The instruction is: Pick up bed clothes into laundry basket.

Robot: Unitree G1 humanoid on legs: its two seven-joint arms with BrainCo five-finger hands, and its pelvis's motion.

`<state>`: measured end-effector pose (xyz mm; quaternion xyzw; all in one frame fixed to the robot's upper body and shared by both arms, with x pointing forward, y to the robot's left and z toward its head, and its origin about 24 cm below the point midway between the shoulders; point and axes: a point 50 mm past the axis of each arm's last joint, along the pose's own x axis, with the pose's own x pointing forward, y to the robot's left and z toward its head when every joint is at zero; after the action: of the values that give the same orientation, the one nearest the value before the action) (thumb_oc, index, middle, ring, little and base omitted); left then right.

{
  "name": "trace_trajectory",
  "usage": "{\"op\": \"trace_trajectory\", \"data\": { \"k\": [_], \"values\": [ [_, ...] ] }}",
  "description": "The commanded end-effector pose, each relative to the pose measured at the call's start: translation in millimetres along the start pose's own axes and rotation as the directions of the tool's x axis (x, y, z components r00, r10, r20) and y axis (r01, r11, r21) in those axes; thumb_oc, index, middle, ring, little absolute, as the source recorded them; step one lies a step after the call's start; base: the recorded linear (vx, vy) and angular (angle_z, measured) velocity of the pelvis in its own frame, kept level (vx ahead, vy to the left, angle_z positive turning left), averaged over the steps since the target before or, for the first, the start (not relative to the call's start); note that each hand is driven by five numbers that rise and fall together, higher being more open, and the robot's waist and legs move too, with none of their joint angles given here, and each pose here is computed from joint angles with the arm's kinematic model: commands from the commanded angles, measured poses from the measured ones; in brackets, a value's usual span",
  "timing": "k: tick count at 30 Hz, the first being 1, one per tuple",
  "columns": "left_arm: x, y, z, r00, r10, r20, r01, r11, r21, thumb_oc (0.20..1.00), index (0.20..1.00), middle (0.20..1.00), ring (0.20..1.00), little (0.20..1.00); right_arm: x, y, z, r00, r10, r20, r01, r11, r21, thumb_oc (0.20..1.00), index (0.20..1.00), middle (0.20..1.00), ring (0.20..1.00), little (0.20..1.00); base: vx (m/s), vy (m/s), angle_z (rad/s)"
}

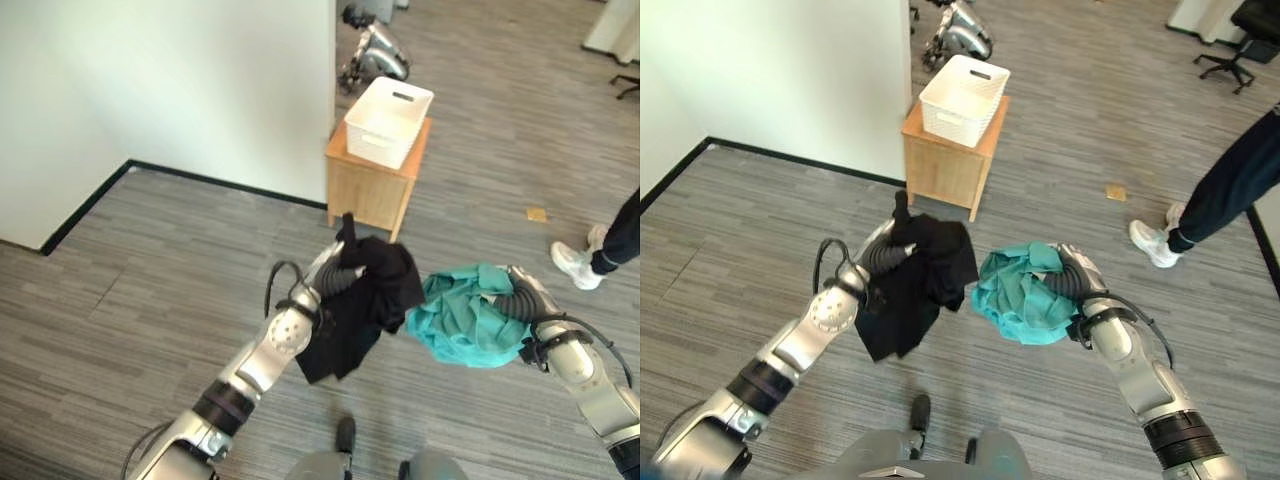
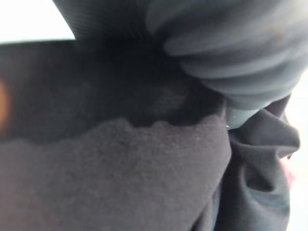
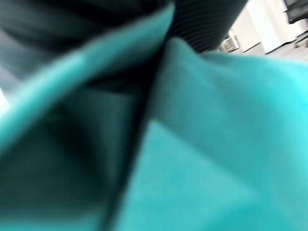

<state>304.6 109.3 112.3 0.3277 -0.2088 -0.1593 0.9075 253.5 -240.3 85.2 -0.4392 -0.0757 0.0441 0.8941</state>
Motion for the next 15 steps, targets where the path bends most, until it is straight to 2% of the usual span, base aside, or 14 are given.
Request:
{"op": "trace_trajectory", "data": {
  "k": [1, 5, 9, 15],
  "values": [
    [6.4, 6.5, 18.5, 0.993, 0.055, 0.106, -0.051, 0.998, -0.046, 0.200, 0.200, 0.200, 0.200, 0.200, 12.9, -30.6, 4.5, 0.987, -0.154, 0.041, 0.155, 0.988, -0.025, 0.200, 0.200, 0.200, 0.200, 0.200, 0.58, -0.104, 0.72],
    [-0.5, 10.0, 9.5, 0.995, 0.071, 0.070, -0.068, 0.997, -0.044, 0.200, 0.200, 0.200, 0.200, 0.200, 5.3, -29.5, 0.3, 0.988, -0.156, 0.016, 0.156, 0.987, -0.043, 0.200, 0.200, 0.200, 0.200, 0.200, 0.55, -0.133, 0.49],
    [-1.7, 3.1, 10.7, 0.996, 0.057, 0.072, -0.053, 0.997, -0.056, 0.200, 0.200, 0.200, 0.200, 0.200, -0.3, -31.9, -4.7, 0.989, -0.151, 0.001, 0.150, 0.985, -0.086, 0.200, 0.200, 0.200, 0.200, 0.200, 0.38, -0.096, 0.49],
    [5.7, 9.4, 21.3, 0.990, 0.094, 0.106, -0.086, 0.993, -0.079, 0.200, 0.200, 0.200, 0.200, 0.200, 11.8, -53.6, 8.5, 0.975, -0.209, 0.074, 0.219, 0.962, -0.163, 0.200, 0.200, 0.200, 0.200, 0.200, 0.27, -0.150, -0.40]
  ]
}}
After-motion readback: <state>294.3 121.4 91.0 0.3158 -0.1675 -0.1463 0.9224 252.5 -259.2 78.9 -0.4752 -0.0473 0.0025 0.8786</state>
